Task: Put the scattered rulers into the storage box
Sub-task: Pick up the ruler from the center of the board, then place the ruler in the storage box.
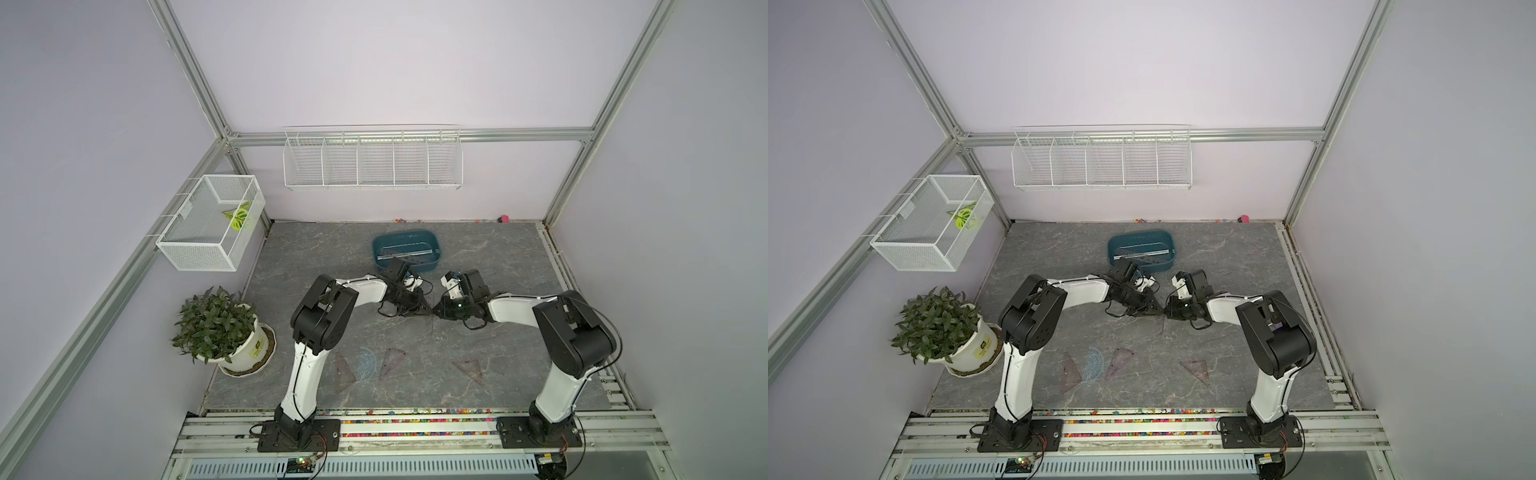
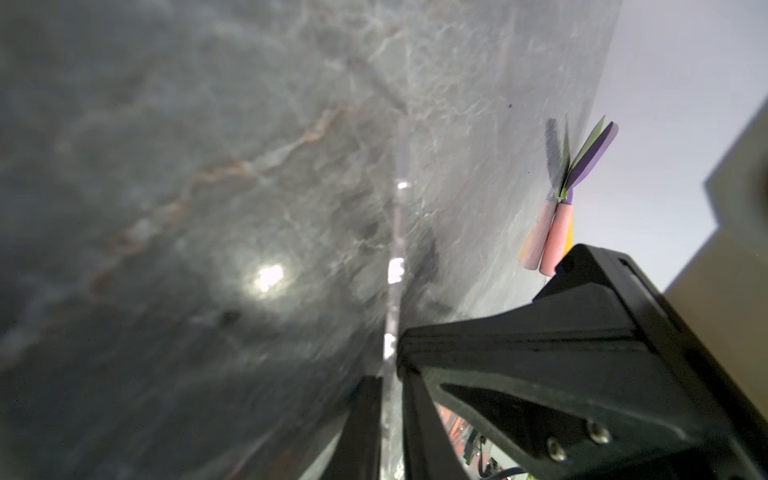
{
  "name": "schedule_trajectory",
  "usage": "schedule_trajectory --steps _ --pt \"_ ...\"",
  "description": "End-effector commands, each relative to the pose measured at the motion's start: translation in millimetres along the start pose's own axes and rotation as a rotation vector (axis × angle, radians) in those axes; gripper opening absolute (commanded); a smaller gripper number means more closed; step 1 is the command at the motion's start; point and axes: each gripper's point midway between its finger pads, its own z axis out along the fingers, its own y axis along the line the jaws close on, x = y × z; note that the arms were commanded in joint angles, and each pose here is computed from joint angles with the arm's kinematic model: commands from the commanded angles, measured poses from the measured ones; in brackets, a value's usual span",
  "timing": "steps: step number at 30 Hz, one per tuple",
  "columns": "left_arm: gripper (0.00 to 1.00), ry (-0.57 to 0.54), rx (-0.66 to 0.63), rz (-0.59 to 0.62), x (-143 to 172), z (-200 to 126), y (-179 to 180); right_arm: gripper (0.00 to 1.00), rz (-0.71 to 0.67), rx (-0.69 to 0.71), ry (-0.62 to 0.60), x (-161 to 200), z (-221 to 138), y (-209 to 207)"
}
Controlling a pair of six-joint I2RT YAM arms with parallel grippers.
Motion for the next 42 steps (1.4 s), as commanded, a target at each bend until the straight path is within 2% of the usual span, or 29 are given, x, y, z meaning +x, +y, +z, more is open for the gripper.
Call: schedule_trajectory --steps 1,3,6,8,11,17,19,24,27,35,42 --pt "0.07 0.066 -0.083 -0.043 23.4 20.0 26.9 0.01 0.087 0.140 0.154 55.2 10.8 -44.2" --pt "0.00 0.055 -0.110 -0.025 20.3 14.0 23.5 0.01 0.084 0.124 0.135 47.8 1.9 -39.4" --pt "0.00 -0.005 -0.146 0.029 6.6 -9.0 1.3 0.02 0.070 0.110 0.087 31.3 -19.7 -33.6" --pt "0.00 -0.080 -0.170 0.051 -10.7 -30.7 -18.3 0.02 0.074 0.109 0.061 22.0 -32.0 -35.7" --pt "0.00 -0.227 -0.171 0.020 -42.2 -64.3 -41.1 0.03 0.092 0.093 0.027 12.4 -46.2 -39.5" --pt "0.00 -0.463 -0.160 -0.091 -99.9 -104.3 -73.1 0.02 0.116 0.046 -0.014 8.2 -56.9 -34.3" --pt "0.00 -0.563 -0.175 -0.176 -120.5 -119.7 -71.5 0.02 0.127 0.024 -0.018 7.6 -57.9 -32.0" --pt "0.00 -0.799 -0.098 -0.423 -157.1 -152.9 -55.9 0.01 0.135 -0.043 -0.024 10.0 -60.6 -19.5" --pt "0.00 -0.911 -0.029 -0.466 -178.0 -162.8 -58.6 0.01 0.135 -0.062 -0.036 12.3 -65.3 -14.9" --pt "0.00 -0.938 0.085 -0.608 -218.8 -137.2 -42.7 0.01 0.107 -0.079 -0.035 17.7 -69.6 -3.7" --pt "0.00 -0.958 0.067 -0.667 -234.3 -125.6 -28.8 0.01 0.097 -0.076 -0.041 21.8 -71.9 -4.0"
